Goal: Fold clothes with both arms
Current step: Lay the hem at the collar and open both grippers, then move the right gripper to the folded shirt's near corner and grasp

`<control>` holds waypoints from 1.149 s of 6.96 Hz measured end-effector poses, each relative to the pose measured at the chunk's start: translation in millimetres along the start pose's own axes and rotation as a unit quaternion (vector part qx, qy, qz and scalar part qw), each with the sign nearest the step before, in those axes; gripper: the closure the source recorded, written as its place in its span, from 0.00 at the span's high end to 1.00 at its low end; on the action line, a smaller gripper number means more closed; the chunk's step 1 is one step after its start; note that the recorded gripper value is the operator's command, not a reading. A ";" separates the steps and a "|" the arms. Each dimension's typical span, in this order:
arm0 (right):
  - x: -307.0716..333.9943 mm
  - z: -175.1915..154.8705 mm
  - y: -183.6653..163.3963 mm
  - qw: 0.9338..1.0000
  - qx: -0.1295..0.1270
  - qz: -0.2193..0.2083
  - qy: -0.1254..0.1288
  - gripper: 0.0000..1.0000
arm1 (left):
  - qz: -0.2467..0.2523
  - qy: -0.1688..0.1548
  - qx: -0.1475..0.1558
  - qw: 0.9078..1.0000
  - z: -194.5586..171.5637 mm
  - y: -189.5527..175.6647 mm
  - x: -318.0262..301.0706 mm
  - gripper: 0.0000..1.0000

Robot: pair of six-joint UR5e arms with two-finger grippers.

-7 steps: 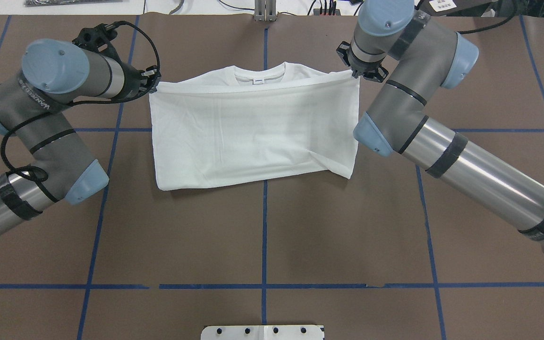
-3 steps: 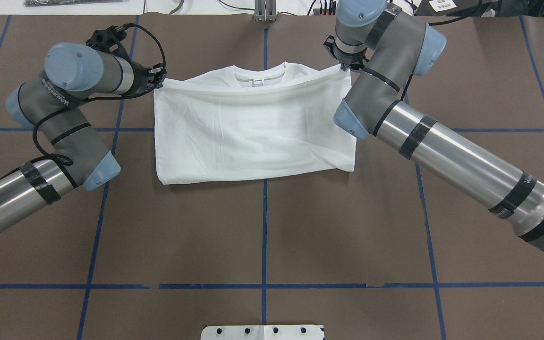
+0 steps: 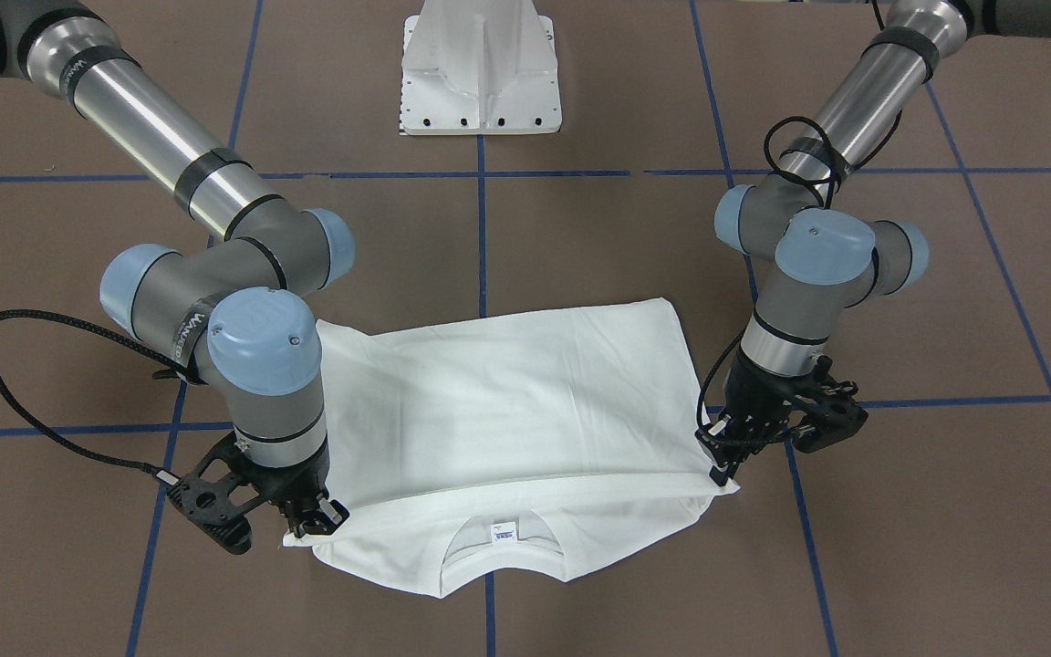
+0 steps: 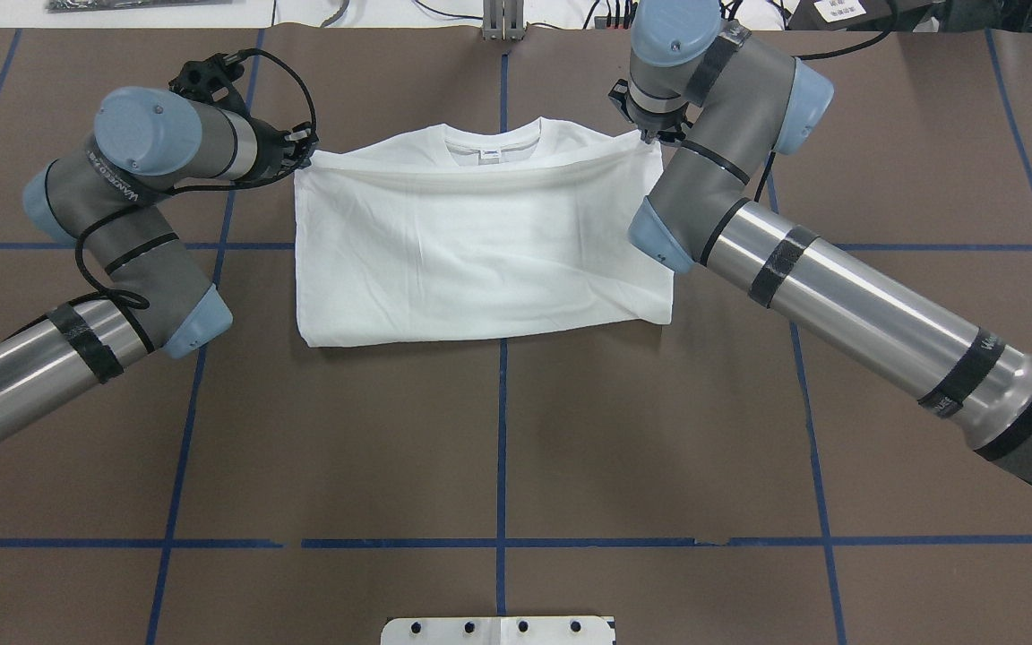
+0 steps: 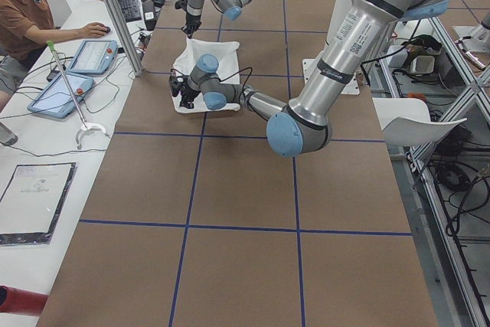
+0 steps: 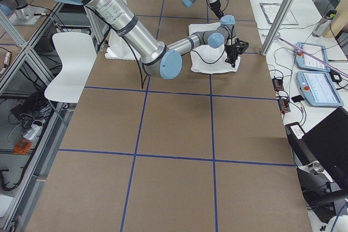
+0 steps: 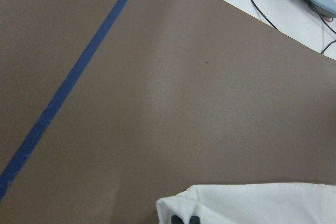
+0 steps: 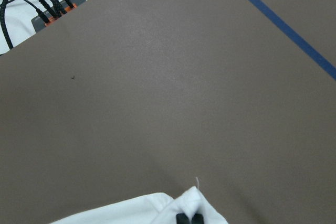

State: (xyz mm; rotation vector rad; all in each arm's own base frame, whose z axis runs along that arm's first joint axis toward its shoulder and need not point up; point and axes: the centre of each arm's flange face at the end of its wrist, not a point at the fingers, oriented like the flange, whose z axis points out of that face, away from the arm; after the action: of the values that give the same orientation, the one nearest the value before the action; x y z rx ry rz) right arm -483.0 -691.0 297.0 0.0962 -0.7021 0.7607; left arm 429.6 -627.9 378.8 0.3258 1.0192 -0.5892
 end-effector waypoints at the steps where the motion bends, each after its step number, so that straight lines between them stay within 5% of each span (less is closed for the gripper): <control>1: -0.8 1.8 2.8 1.000 0.000 -0.002 0.001 0.00 | 0.000 -0.001 0.000 1.000 0.6 -0.1 -1.6 0.01; 3: 0.8 11.9 14.5 1.000 0.005 -0.008 0.008 0.50 | 0.001 0.000 -0.002 1.000 1.4 2.5 -2.0 0.28; 4: 1.0 13.9 18.0 1.000 0.006 -0.010 0.009 0.65 | 0.001 0.002 -0.002 1.000 1.3 3.2 -2.7 0.31; 5: 0.3 12.3 19.8 1.000 0.006 -0.010 0.007 0.99 | 0.002 0.006 -0.002 1.000 0.7 3.8 -3.7 0.37; 8: 24.4 -28.9 51.9 0.999 -0.013 -0.011 -0.042 1.00 | 0.002 0.011 -0.002 1.000 -0.3 3.8 -6.4 0.37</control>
State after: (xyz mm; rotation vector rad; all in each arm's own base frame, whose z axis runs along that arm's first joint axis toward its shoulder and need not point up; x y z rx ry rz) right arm -489.0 -629.0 281.3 0.1121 -0.7890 0.7297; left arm 429.1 -622.8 384.2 0.3324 1.0408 -0.5809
